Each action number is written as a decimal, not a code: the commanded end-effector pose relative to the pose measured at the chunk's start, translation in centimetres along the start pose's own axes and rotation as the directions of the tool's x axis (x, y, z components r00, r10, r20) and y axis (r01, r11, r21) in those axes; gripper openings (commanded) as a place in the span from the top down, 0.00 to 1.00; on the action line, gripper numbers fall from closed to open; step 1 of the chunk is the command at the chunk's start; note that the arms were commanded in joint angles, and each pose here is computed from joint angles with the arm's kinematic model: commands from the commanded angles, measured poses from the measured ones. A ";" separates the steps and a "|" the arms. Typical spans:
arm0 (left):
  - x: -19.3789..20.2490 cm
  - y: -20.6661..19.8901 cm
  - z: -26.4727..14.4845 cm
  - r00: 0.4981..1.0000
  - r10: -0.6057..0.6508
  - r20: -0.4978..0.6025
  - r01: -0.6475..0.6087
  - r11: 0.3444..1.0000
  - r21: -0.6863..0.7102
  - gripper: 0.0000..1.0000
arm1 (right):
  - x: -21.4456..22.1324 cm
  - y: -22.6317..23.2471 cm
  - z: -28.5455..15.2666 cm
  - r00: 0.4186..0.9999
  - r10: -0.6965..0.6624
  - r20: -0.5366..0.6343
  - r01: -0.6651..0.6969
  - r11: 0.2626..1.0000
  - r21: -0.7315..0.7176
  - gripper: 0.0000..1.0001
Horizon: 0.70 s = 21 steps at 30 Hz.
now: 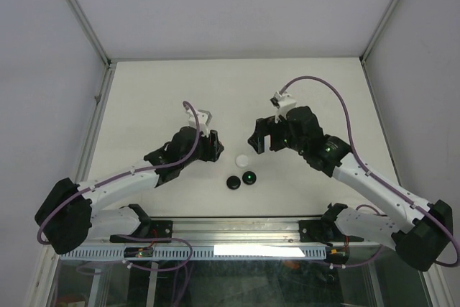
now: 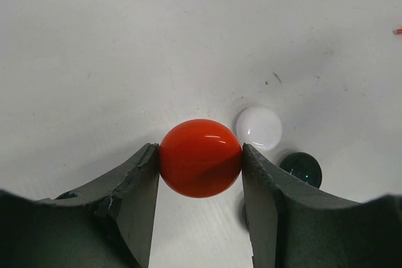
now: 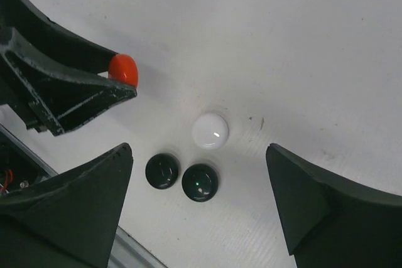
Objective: Insert the wireless bluetooth earbuds into the charging case
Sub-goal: Pick up the charging case at the center of the board.
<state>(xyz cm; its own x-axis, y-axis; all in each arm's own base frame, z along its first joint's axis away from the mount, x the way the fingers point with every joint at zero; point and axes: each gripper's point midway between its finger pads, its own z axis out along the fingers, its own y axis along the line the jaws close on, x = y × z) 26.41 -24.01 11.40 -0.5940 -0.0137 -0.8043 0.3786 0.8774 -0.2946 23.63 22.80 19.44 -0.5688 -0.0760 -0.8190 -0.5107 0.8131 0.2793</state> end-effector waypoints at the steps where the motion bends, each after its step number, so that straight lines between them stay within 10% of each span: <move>1: -4.9 -2.9 -1.6 0.960 0.053 0.274 -0.081 0.992 0.092 0.68 | -2.4 2.0 -0.4 0.998 0.062 -0.020 -0.063 0.995 -0.073 0.10; 21: -6.9 -10.7 -6.5 0.694 0.282 0.662 -0.551 0.800 0.237 0.60 | -4.1 7.8 1.2 0.961 0.100 -0.257 -0.180 0.933 -0.310 0.35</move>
<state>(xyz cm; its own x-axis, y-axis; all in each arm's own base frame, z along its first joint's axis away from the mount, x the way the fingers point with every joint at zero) 22.59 -29.18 19.68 0.0009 -0.0049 -1.0000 0.7638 0.6455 -0.0025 23.39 28.94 21.82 -0.7599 -0.1430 -0.6341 -0.5458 0.6702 0.5029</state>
